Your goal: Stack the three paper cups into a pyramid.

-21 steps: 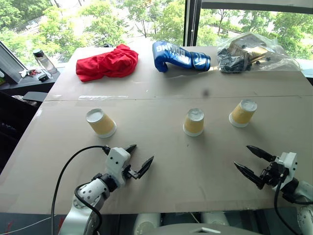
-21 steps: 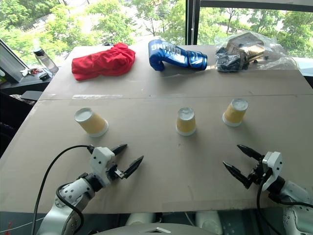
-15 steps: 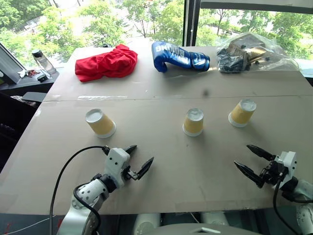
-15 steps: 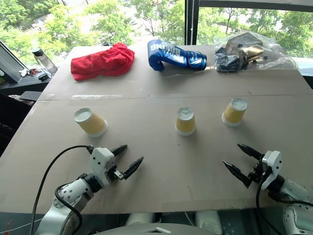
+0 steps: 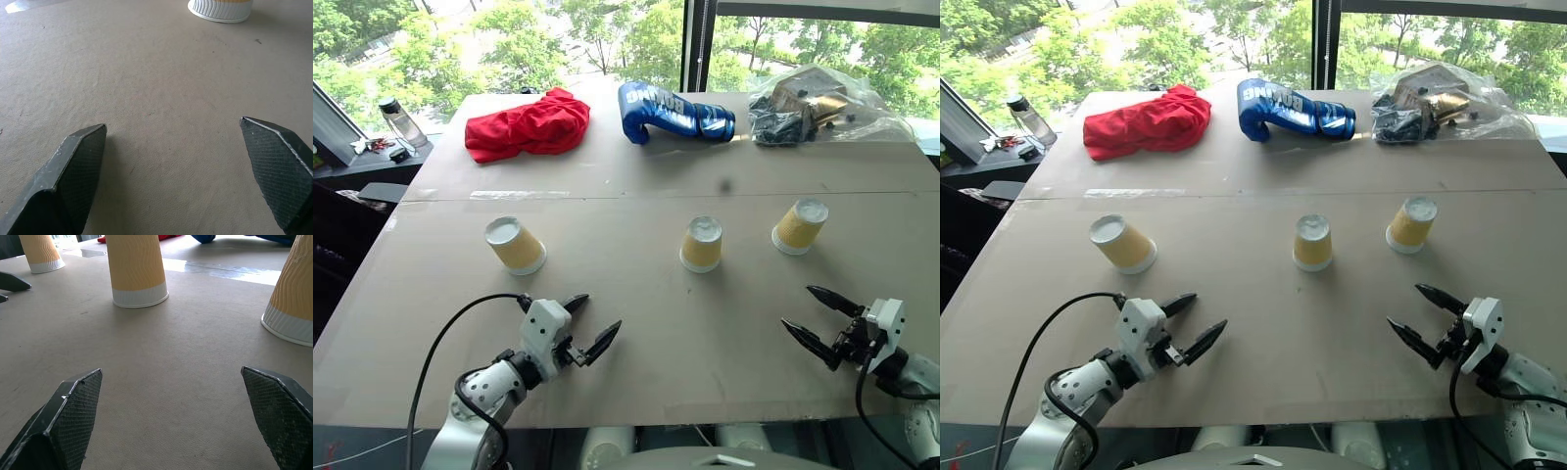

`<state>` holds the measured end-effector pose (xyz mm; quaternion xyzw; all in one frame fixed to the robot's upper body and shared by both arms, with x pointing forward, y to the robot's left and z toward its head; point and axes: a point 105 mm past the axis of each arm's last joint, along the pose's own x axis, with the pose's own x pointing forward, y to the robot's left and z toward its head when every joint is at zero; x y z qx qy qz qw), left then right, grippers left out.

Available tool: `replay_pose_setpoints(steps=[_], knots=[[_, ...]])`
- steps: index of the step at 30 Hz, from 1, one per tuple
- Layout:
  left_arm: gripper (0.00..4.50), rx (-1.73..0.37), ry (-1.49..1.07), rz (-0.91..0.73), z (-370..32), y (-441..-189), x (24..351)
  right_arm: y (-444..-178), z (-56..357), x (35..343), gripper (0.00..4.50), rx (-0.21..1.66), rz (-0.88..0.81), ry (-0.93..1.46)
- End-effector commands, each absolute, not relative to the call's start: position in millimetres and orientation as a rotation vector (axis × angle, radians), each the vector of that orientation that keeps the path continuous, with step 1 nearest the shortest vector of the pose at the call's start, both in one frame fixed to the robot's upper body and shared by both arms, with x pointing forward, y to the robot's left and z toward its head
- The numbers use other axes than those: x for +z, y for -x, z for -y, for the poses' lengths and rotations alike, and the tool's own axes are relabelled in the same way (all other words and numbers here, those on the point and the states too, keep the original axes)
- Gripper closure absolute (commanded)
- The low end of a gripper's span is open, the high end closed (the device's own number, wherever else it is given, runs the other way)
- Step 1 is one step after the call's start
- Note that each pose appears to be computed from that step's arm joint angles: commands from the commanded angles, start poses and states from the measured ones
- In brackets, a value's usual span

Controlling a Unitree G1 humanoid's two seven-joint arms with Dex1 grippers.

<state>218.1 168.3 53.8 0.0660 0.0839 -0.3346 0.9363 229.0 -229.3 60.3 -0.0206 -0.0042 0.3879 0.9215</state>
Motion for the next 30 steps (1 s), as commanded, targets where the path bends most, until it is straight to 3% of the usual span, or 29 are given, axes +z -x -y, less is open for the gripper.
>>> replay_pose_setpoints(steps=[1, 7, 17, 30], knots=[[0.05, -0.688, -0.166, -0.153, -172, -220, 60, -231, 225, 67, 0.0, 0.824, 0.027, 0.06], [0.05, -0.752, -0.166, -0.098, -167, -230, 79, -244, 200, 83, 0.0, 0.872, 0.099, 0.005], [0.05, -1.087, -0.15, -0.014, -161, -223, 142, -291, 136, 116, 0.0, 0.918, 0.167, 0.067], [0.05, -1.167, -0.257, 0.015, -161, -222, 189, -322, 90, 129, 0.0, 1.02, 0.233, 0.086]])
